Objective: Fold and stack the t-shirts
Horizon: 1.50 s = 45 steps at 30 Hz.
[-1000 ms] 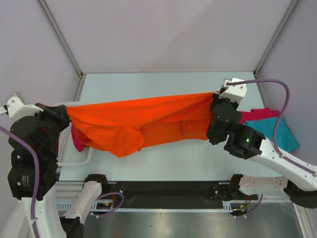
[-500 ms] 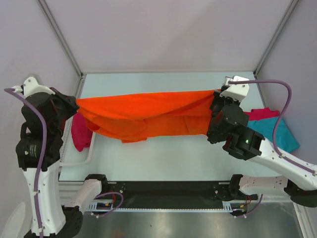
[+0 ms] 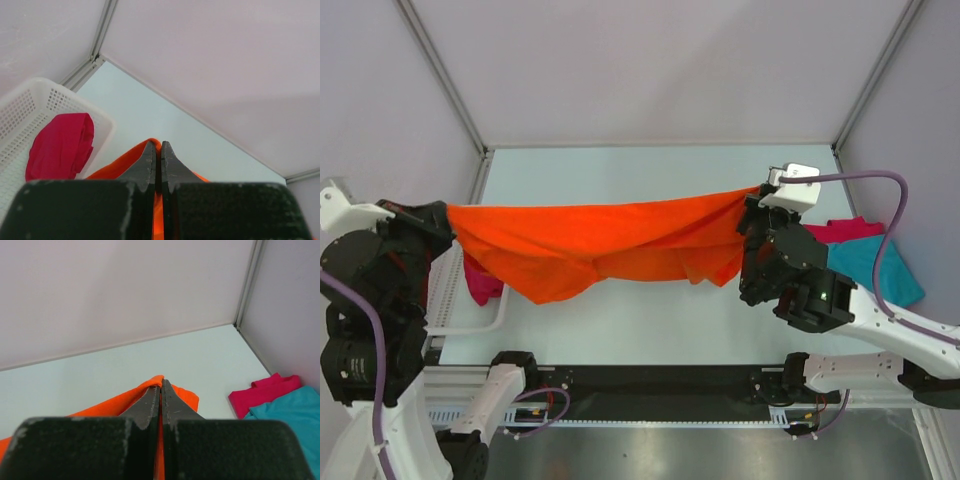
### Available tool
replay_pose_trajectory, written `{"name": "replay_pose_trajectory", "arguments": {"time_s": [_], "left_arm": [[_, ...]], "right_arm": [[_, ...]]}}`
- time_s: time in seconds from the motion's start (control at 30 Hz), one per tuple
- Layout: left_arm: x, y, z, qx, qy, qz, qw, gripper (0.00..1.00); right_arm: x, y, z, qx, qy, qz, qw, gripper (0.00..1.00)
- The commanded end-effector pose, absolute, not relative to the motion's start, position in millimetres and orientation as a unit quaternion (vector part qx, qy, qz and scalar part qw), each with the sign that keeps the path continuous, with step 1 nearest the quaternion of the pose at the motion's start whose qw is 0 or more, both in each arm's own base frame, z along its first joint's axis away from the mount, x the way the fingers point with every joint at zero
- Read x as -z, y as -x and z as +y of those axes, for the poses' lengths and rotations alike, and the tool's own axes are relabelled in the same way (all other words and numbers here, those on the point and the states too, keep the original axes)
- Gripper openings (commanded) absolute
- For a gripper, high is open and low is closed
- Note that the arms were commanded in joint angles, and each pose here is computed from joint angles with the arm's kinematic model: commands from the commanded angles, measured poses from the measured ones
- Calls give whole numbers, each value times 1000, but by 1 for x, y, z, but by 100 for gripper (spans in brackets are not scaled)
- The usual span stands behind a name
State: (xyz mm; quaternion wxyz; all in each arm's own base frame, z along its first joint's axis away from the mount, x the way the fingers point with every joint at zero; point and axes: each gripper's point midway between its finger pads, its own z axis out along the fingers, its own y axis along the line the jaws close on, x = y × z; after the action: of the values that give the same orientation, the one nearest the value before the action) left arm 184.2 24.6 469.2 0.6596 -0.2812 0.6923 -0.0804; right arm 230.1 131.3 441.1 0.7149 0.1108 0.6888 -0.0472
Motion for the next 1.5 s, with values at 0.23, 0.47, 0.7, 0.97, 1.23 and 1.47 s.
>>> {"name": "replay_pose_trajectory", "arguments": {"time_s": [0.23,0.47,0.7,0.97,1.23,1.47], "left_arm": [[-494,-158,41,67,312,641,698,0],[-465,-203,29,76,293,683,665,0],[-345,-310,5,92,283,780,550,0],[-231,-424,1,70,307,843,437,0],[-168,-490,2,48,313,865,390,0],[-156,-528,14,10,306,871,385,0]], "right_arm": [[-450,-217,94,58,-213,682,698,0],[-439,-242,95,117,-193,679,698,0],[-331,-331,78,66,-195,797,567,0],[-232,-412,91,80,-173,843,502,0],[-174,-477,112,104,-154,866,464,0],[-162,-521,110,133,-158,861,465,0]]}}
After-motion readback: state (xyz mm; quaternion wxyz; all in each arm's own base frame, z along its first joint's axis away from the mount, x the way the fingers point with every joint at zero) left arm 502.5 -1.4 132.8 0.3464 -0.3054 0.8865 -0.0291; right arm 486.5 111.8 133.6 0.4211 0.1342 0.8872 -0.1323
